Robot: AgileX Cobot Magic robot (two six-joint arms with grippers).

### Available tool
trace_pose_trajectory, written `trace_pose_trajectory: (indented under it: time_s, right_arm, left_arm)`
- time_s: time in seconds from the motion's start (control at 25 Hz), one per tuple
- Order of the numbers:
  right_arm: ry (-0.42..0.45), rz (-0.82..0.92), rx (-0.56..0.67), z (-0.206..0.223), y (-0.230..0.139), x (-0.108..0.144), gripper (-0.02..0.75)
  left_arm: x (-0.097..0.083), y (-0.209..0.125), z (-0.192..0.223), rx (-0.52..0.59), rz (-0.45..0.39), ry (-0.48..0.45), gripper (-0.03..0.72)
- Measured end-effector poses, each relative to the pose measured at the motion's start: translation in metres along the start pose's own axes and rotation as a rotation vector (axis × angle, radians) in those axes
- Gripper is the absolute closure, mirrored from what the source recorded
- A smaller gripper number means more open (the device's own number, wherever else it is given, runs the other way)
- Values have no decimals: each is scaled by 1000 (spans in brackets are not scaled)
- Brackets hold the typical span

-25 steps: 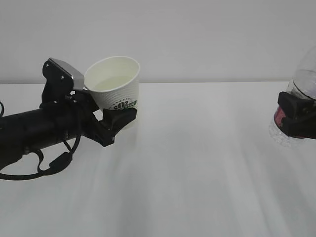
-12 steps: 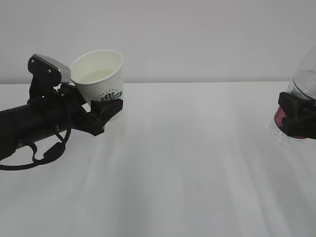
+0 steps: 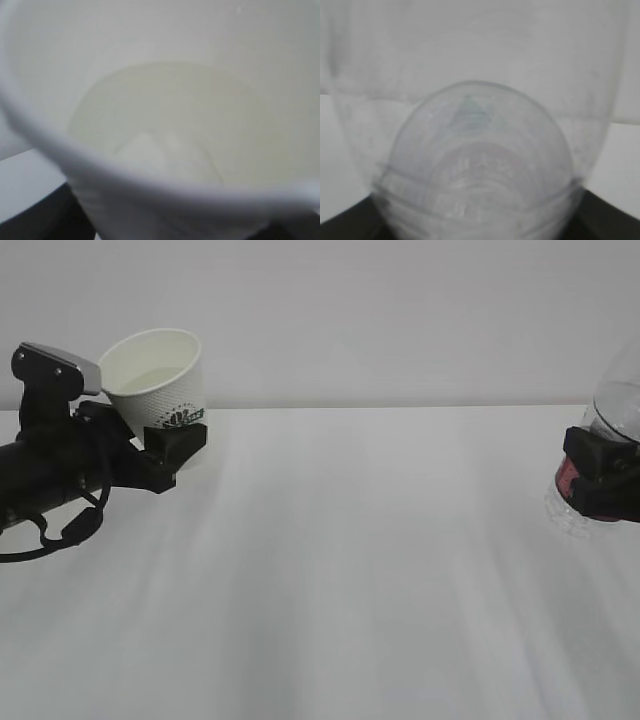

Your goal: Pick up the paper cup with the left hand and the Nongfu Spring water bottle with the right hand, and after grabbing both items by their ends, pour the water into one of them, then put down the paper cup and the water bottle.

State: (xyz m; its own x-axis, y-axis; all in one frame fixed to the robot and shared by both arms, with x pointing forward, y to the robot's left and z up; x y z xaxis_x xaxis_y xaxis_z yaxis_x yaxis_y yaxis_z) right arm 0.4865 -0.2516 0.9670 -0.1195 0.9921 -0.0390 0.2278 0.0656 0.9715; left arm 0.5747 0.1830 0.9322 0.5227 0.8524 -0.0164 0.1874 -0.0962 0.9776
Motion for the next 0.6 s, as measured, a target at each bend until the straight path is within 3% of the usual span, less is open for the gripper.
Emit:
trace_pose_trajectory:
  time_s: [0.6]
  right_arm:
    - [-22,-6,39,17,-21,0,274]
  left_arm:
    - [31,-1,-8,-7,-36,105,169]
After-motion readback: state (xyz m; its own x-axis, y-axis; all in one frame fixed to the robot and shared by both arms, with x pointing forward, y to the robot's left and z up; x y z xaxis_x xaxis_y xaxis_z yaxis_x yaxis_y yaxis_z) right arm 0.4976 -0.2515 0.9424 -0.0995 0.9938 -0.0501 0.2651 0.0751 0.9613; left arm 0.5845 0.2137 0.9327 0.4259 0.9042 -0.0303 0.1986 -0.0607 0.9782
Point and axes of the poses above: a point on each arm's last joint axis where the gripper is mounted, z pointing out along that axis toward the gripper, x along the wrist's bending axis when the last joint is at zero, y = z × x, the point moved 3 cm from there along z, pointing out along that axis toward the gripper, and after that the axes turned 1 degree about z, right-handed, at the moved point
